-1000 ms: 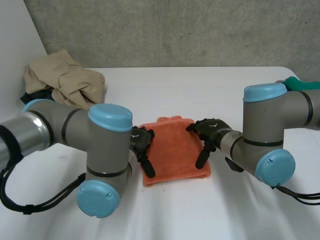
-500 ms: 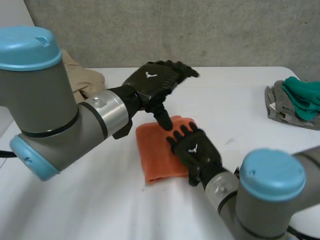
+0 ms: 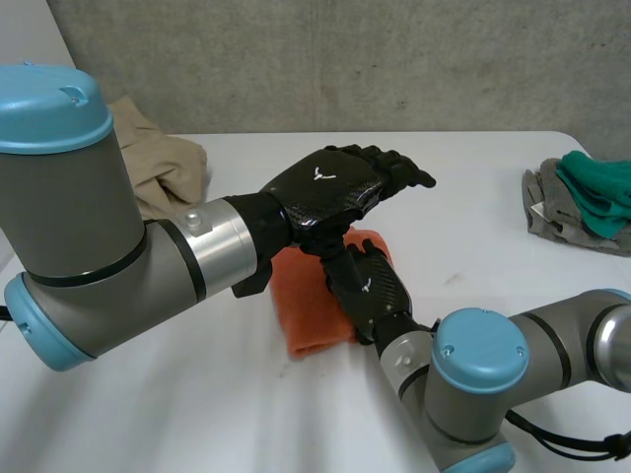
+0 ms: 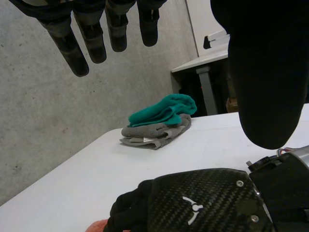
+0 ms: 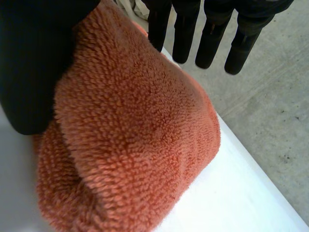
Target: Fold the laundry.
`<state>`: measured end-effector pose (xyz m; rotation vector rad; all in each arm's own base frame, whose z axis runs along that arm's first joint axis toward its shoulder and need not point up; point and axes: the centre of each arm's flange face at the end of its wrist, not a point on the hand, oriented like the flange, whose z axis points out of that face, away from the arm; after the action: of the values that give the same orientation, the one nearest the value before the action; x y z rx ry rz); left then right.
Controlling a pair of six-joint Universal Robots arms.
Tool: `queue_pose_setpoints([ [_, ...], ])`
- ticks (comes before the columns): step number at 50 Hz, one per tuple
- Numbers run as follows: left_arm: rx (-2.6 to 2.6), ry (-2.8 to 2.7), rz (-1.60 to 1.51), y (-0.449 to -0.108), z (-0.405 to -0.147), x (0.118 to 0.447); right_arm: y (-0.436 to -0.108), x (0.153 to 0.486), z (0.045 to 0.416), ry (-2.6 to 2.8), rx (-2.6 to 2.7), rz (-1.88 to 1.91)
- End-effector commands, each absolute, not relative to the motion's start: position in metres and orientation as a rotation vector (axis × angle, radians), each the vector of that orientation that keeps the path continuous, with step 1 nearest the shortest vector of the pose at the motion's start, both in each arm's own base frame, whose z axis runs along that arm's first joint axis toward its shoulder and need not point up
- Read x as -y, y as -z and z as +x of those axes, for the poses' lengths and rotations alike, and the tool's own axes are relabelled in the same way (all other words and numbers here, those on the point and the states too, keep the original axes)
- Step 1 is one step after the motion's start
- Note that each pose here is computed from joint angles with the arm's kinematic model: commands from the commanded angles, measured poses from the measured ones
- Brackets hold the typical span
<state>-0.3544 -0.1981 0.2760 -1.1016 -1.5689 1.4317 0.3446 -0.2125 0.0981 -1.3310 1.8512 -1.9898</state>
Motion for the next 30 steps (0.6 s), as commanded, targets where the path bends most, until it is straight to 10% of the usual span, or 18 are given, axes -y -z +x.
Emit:
queue_pose_setpoints([
  [1,1.572,-1.433,-1.099,-0.276,-0.354,0.200,-0.106,0.220,0.351,2.023,-1.813,-1.314],
  [15,1.573,-1.444,-1.095,-0.277,-0.353,0.202,-0.121,0.245,0.360,2.106,-1.756,-1.254],
  [30,1.420,-1.625,-1.068,-0.326,-0.351,0.207,-0.293,0.389,0.286,2.744,-1.488,-0.716],
])
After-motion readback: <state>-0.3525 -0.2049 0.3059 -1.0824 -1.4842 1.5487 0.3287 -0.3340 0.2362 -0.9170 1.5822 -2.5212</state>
